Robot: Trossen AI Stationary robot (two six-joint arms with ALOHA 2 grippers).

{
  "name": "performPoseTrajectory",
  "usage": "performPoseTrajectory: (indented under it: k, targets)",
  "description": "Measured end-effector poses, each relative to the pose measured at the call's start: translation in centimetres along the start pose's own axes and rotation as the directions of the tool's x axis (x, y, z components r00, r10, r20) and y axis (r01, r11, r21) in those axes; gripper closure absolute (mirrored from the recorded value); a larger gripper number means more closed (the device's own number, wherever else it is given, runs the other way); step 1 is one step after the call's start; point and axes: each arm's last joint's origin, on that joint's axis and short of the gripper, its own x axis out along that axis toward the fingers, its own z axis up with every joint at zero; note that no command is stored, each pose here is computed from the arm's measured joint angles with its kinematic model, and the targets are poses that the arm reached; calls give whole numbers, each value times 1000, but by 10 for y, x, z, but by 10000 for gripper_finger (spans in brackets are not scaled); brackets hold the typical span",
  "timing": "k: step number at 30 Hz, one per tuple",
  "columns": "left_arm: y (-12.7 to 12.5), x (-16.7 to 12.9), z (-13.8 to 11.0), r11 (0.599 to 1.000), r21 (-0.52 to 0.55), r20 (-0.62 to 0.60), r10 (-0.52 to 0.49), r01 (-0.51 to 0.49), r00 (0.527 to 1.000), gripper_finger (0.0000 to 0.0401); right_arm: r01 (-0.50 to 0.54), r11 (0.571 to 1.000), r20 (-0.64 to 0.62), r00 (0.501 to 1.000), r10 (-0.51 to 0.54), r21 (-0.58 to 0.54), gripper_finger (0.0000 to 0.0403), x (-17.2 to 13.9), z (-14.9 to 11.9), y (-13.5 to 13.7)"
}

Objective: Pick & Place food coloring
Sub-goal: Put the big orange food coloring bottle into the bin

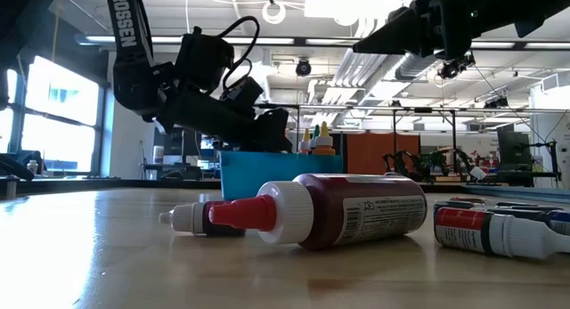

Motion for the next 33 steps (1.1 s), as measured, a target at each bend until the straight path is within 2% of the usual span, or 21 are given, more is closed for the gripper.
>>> performPoseTrajectory:
  k: [12, 20, 23, 28, 33]
  targets:
    - [-1, 0, 7, 999, -31, 60, -9, 11, 998, 309, 0, 1000, 0, 1000, 0, -1, 258, 0, 0, 0]
    - [-2, 1, 12, 999, -49, 97, -5, 10, 995, 293, 0, 1000, 0, 1000, 0, -2, 258, 0, 0, 0]
    - [-6, 7, 19, 1000, -11, 102, -5, 6, 995, 292, 0, 1000, 1, 1000, 0, -5, 258, 0, 0, 0]
    - [-15, 19, 24, 999, 49, 19, -4, 4, 1000, 296, 0, 1000, 1, 1000, 0, -29, 258, 0, 0, 0]
    - [-21, 27, 30, 997, 76, -24, 4, -2, 1000, 280, 0, 1000, 1, 1000, 0, -28, 258, 0, 0, 0]
